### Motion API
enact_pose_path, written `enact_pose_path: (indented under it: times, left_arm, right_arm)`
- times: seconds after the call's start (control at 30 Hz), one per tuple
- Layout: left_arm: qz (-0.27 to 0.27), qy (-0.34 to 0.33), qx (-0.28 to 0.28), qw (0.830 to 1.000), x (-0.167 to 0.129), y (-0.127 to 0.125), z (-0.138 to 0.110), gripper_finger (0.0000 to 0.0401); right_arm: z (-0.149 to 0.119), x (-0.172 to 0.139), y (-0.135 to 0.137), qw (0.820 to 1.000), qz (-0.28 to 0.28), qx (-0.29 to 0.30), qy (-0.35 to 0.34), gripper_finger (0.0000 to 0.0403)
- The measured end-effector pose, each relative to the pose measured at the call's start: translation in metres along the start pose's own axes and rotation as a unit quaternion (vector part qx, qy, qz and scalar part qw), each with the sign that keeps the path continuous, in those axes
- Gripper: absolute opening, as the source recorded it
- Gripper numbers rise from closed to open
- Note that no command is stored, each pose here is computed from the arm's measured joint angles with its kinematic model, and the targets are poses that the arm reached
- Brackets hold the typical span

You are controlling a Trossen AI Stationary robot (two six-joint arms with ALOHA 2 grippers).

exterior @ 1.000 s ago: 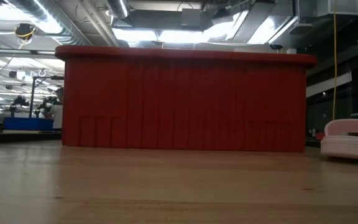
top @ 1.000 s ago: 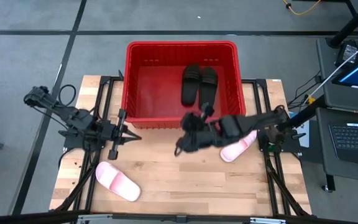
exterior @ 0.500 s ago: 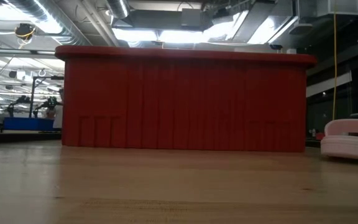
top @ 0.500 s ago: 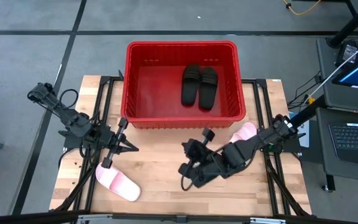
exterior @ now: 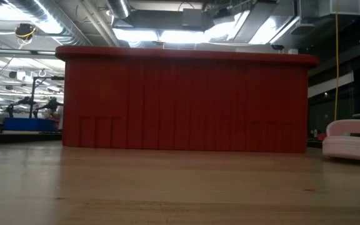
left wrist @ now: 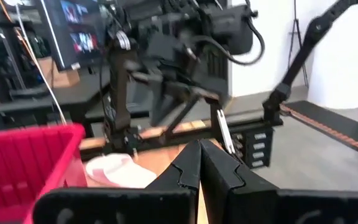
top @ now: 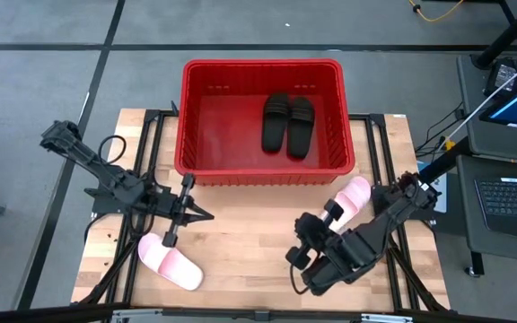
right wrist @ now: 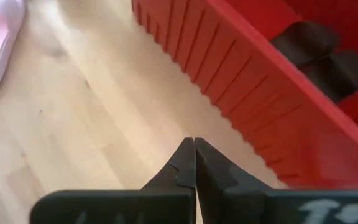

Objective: Pick and place slides into bin
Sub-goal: Put the right pink slide into the red bin

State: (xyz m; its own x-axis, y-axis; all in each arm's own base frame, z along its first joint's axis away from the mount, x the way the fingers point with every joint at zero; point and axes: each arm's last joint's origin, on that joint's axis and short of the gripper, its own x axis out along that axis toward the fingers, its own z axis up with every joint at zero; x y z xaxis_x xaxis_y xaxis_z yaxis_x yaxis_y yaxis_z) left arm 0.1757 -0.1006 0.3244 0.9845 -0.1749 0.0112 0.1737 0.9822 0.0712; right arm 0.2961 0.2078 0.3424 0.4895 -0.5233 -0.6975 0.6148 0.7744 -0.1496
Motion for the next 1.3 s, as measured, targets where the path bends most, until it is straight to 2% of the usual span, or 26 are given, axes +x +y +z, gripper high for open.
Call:
enact_pose_path:
  times: [0.2,0.5,0.63,0.77,0.97,1.07,1.3]
  left_arm:
    - [0.016,-0.037,-0.006,0.999,0.006,0.003,0.005,0.0003]
    - [0.032,-0.029,-0.004,0.999,0.015,0.008,0.0,0.0005]
    - [0.036,-0.025,-0.002,0.999,0.018,0.01,-0.001,0.0001]
    - [0.026,-0.028,-0.002,0.999,0.019,0.013,-0.001,0.0003]
    - [0.034,-0.033,-0.005,0.999,0.02,0.017,-0.001,0.0001]
    - [0.036,-0.033,-0.005,0.999,0.02,0.018,-0.001,0.0004]
    - [0.046,-0.034,-0.03,0.998,0.021,0.022,-0.001,0.0001]
  right_arm:
    - [-0.016,-0.003,0.004,1.0,0.004,0.027,0.01,0.0002]
    - [-0.054,0.038,0.021,0.996,-0.001,0.091,-0.014,0.0002]
    - [-0.068,0.041,0.017,0.993,0.015,0.118,-0.017,0.0002]
    - [-0.074,0.032,-0.003,0.993,0.03,0.118,-0.014,0.0002]
    - [-0.082,0.016,-0.049,0.99,0.062,0.125,0.007,0.0002]
    - [-0.089,0.017,-0.071,0.987,0.074,0.139,0.041,0.0002]
    - [-0.112,0.032,-0.107,0.983,0.055,0.164,0.056,0.0011]
